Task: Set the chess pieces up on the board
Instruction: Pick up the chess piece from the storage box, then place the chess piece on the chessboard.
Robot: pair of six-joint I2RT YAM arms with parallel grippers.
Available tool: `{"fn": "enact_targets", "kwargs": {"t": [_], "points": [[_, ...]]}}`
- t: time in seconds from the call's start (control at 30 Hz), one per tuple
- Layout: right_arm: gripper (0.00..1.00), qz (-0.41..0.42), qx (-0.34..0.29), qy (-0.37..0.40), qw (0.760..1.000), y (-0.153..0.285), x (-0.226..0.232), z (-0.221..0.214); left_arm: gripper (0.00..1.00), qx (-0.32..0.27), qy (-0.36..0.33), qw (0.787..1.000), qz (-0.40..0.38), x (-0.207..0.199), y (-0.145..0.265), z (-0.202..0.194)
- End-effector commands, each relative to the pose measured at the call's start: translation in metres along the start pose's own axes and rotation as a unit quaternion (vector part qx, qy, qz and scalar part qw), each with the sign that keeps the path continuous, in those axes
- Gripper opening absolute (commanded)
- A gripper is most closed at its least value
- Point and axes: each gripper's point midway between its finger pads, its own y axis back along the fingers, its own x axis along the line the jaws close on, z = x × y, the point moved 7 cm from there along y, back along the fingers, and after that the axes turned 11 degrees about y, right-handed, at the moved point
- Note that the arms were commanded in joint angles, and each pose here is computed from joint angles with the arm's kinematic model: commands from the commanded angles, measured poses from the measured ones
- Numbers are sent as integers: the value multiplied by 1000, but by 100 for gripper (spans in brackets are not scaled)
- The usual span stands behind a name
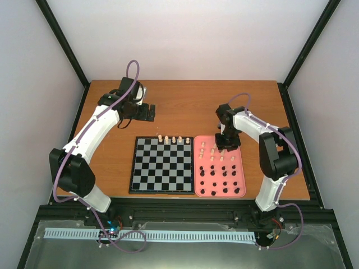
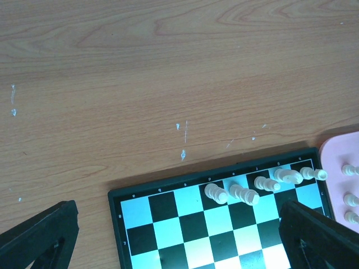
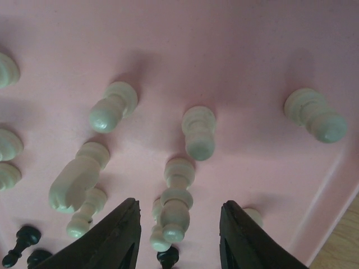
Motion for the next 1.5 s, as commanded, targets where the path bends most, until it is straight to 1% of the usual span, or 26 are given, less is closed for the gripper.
{"fn": "enact_targets", "kwargs": {"t": [0.0,0.2,0.4,0.57,0.6,0.67,0.83,0.93,1.03,1.1,1.23,1.37,1.47], "points": [[39,-12,0,-11,1000,-9,-8,6,100,-4,7,1000,6,2,4,6],[37,-8,6,-10,1000,-17,-9,8,100,-4,7,1000,8,2,4,7],[26,-2,4,-9,1000,-18,-8,10,100,0,8,1000,10,3,2,7],[11,-3,2,-8,1000,-10,-8,6,100,-1,9,1000,18,5,1,6],[6,-2,0,-8,1000,-6,-8,6,100,-1,9,1000,19,5,1,6],[4,-1,-8,-7,1000,7,-7,5,100,-1,10,1000,21,5,1,7],[4,5,-31,3,1000,53,1,3,100,-3,17,1000,25,5,5,10],[4,10,-51,20,998,79,11,8,100,7,32,999,29,9,4,10],[4,13,-76,45,996,98,28,23,100,17,66,997,44,20,4,10],[4,19,-103,68,992,111,44,42,100,19,105,993,53,31,7,10],[4,25,-135,132,982,121,93,77,100,19,176,982,59,56,10,9],[4,41,-159,196,967,122,145,102,100,12,195,977,86,70,18,1],[4,64,-158,226,959,117,178,105,100,6,199,975,103,76,24,-5]]}}
